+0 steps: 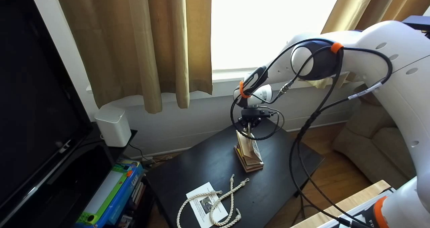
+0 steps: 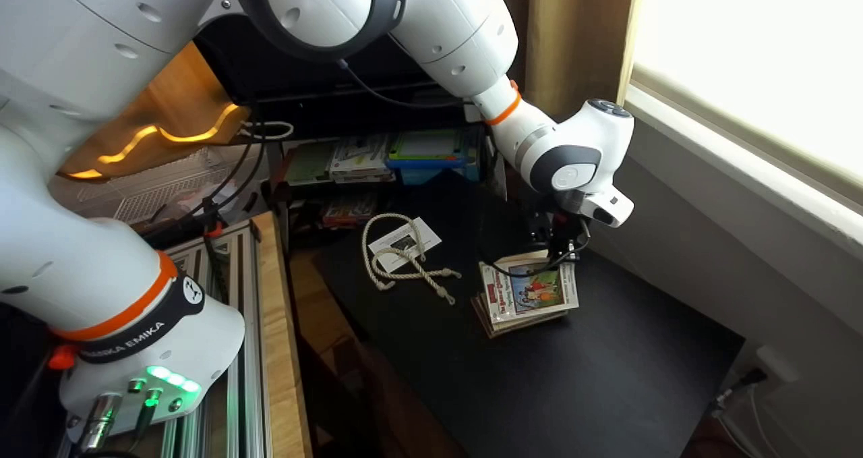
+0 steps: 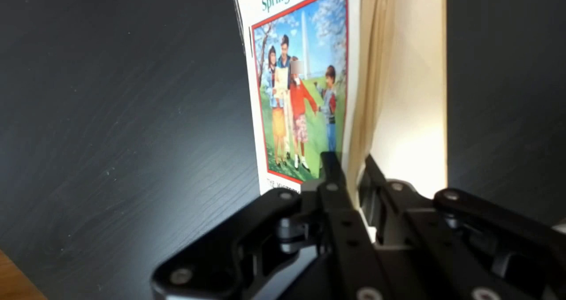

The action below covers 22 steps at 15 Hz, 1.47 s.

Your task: Place both books, which are on the right, on the one to the left

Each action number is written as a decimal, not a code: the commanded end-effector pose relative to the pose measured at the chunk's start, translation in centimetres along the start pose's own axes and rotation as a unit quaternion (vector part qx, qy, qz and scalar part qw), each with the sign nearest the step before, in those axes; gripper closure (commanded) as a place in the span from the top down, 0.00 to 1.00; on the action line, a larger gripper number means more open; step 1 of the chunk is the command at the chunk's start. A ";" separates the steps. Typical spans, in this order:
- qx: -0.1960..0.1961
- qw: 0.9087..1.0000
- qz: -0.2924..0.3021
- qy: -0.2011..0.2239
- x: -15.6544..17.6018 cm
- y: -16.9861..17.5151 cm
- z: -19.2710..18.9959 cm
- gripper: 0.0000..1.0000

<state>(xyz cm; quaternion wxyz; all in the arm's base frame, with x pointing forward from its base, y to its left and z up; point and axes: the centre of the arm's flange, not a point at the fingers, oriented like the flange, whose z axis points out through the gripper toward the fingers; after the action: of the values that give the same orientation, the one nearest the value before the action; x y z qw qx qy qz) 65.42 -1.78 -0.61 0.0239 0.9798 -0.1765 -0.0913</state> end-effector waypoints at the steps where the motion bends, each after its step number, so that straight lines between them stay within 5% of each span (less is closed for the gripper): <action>1: -0.014 1.000 -0.003 -0.012 1.1 -1.8 1.8 0.04; 12: -0.026 0.999 0.010 -0.015 2.2 -2.8 5.0 0.04; 13: -0.027 1.000 0.007 -0.009 2.2 -2.9 5.1 0.29; 14: -0.023 1.000 0.011 -0.011 2.1 -3.0 5.2 0.40; 22: -0.003 1.000 0.016 -0.009 1.7 -3.2 4.9 0.98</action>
<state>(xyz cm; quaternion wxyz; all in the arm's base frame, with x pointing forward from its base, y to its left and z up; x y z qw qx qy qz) 67.05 0.33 -5.57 0.0340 0.9772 -0.1821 -0.1038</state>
